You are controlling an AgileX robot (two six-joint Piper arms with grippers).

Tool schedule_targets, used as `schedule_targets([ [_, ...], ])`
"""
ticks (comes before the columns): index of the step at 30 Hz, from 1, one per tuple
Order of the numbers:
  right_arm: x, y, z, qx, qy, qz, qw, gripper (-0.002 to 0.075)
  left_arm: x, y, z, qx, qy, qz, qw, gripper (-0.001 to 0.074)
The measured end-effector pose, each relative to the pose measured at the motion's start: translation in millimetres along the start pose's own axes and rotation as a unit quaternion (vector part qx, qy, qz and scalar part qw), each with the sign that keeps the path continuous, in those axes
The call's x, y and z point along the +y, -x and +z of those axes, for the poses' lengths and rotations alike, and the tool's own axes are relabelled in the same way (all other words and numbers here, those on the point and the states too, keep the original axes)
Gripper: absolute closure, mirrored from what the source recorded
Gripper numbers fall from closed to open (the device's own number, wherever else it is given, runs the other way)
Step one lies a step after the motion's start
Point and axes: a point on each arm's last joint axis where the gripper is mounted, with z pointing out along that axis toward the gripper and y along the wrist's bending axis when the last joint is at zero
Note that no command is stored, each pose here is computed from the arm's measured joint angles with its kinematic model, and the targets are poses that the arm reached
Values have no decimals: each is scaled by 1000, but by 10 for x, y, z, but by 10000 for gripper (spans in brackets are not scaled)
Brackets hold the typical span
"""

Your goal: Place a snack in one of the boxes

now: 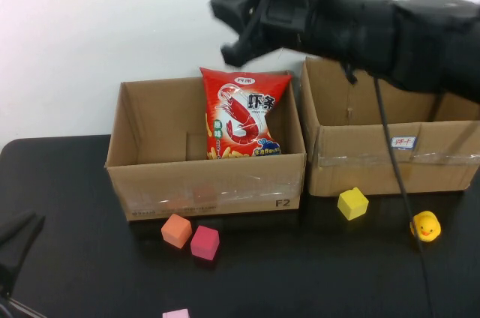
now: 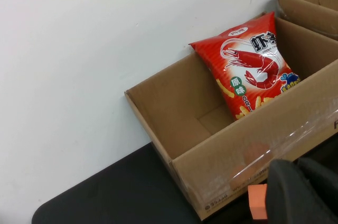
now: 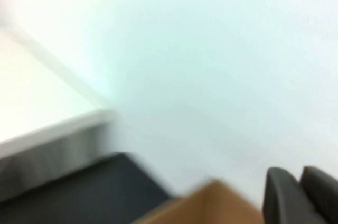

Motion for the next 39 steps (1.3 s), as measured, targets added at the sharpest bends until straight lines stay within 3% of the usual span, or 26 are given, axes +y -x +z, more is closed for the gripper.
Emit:
schedule_targets([
  [5, 400, 19, -359, 24, 183, -60, 981, 716, 0, 0, 0, 0, 0, -3, 1000, 736],
  [7, 534, -56, -501, 86, 264, -91, 956, 722, 0, 0, 0, 0, 0, -4, 1000, 736],
  [10, 597, -240, -661, 216, 311, -97, 920, 726, 0, 0, 0, 0, 0, -9, 1000, 736],
  [13, 510, -437, -782, 353, 279, -90, 888, 726, -4, 3, 0, -1, -2, -20, 1000, 736],
  [18, 306, -568, -947, 486, 152, -68, 858, 726, -15, 8, 0, -4, -8, -42, 999, 736],
  [22, 237, -576, -1023, 522, 85, -31, 848, 727, -15, -71, 13, 14, 0, -45, 999, 736],
  [30, 239, -639, -1159, 593, 59, 19, 803, 727, -64, -70, 25, -10, -21, -21, 1000, 736],
  [36, 106, -619, -1225, 605, -55, 43, 793, 727, -105, -14, 19, -39, -45, -47, 997, 736],
  [39, 74, -501, -1306, 581, -99, 62, 806, 727, -104, -13, 19, -38, -46, -78, 995, 736],
])
